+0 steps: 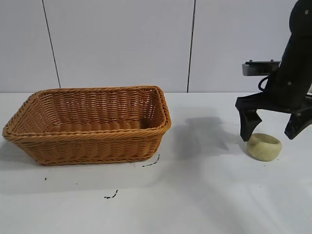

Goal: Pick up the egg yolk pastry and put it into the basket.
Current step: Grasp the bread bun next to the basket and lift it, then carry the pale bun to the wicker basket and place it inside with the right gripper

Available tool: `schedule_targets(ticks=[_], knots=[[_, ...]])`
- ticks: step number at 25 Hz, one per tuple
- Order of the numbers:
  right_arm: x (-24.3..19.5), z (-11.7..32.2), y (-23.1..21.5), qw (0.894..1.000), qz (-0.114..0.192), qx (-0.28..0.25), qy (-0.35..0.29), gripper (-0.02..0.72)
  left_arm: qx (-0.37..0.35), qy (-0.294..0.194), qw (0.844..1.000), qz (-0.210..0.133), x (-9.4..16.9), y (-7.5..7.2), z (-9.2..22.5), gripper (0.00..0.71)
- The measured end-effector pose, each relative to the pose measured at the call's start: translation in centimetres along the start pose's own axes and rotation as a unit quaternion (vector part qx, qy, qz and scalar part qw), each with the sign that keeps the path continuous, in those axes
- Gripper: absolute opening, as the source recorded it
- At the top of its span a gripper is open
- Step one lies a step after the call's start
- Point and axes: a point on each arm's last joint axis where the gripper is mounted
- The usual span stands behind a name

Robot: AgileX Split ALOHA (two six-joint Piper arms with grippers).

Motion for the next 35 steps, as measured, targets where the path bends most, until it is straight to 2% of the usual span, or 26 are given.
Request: schedule_targets(ticks=[9,12,15,18,25,35], knots=[[-1.8,0.3,0.1,1.0,-0.005,-0.001,0.018,0.689,0.0,0.0,1.0,0.0,0.0,0.0,0.0,0.693],[-1.8,0.3,0.0,1.0,-0.004,0.0,0.018,0.549,0.0,0.0,1.0,0.0,0.0,0.0,0.0,0.693],[-1.8,0.3,0.0,1.0,-0.002,0.003,0.019,0.351,0.0,0.0,1.0,0.0,0.0,0.0,0.0,0.693],[-1.8,0.3,0.0,1.0,0.0,0.005,0.018,0.266,0.0,0.0,1.0,0.0,0.0,0.0,0.0,0.693],[-0.4,0.1,-0.1,1.0,0.003,0.006,0.008,0.244,0.0,0.0,1.0,0.0,0.0,0.0,0.0,0.693],[7.2,-1.0,-0.1,0.998,0.014,0.002,-0.059,0.242,0.0,0.0,1.0,0.0,0.0,0.0,0.0,0.693]])
Point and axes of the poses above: a point on each arm's last joint axis where the gripper is mounted, x pointing back along that axis away from the gripper, y along the wrist's bending axis when the last joint is at zero, z = x × y, and after that the axes turned 12 degrees about x, right-handed
